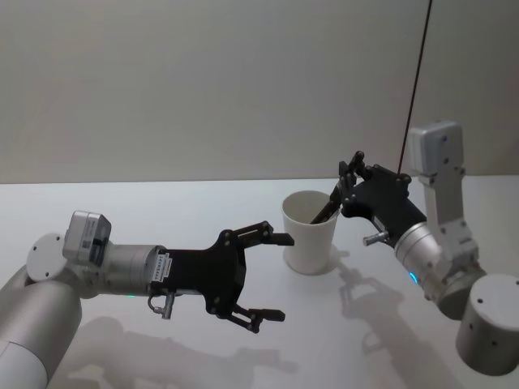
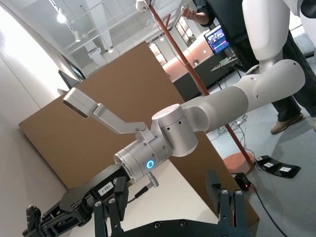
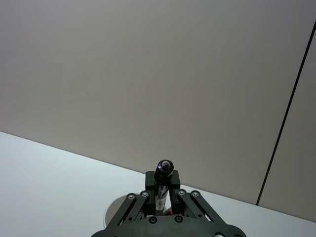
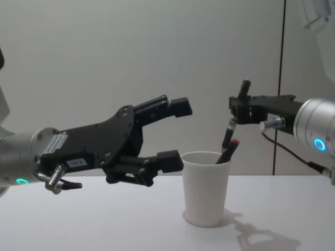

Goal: Place the pen into the pen holder.

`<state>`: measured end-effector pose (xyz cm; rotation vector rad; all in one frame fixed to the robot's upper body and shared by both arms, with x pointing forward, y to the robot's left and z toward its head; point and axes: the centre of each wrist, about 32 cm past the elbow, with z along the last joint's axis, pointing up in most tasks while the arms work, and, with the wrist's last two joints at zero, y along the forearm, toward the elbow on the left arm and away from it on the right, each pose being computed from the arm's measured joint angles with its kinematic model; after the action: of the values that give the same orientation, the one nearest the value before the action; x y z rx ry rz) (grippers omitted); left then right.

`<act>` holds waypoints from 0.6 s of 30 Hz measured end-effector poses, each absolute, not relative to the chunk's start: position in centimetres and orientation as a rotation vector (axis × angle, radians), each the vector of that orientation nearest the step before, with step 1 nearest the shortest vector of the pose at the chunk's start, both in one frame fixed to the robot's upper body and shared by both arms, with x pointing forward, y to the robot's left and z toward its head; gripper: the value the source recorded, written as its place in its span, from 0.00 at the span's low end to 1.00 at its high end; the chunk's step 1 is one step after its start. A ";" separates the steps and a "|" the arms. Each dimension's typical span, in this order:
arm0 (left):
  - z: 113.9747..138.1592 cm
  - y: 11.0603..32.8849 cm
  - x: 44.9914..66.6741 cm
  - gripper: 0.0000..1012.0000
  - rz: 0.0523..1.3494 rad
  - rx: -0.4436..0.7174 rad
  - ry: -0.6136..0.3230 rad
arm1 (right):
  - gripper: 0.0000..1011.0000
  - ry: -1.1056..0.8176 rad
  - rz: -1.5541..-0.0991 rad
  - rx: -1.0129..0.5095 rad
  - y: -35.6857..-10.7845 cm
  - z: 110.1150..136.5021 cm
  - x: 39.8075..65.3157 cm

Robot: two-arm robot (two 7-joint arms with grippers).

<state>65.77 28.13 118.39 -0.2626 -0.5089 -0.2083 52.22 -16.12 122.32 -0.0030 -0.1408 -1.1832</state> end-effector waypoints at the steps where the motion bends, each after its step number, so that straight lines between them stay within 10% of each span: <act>1: 118.4 28.1 65.8 0.99 -0.208 -0.263 -0.509 | 0.15 -0.136 -1.187 -0.007 -16.1 122.4 52.3; 18: 118.4 28.1 65.8 0.99 -0.208 -0.263 -0.509 | 0.15 -0.095 -1.144 -0.001 -15.4 122.8 53.5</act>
<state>65.77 28.13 118.39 -0.2627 -0.5089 -0.2083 53.48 -15.41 122.76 -0.0008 -0.0953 -1.1439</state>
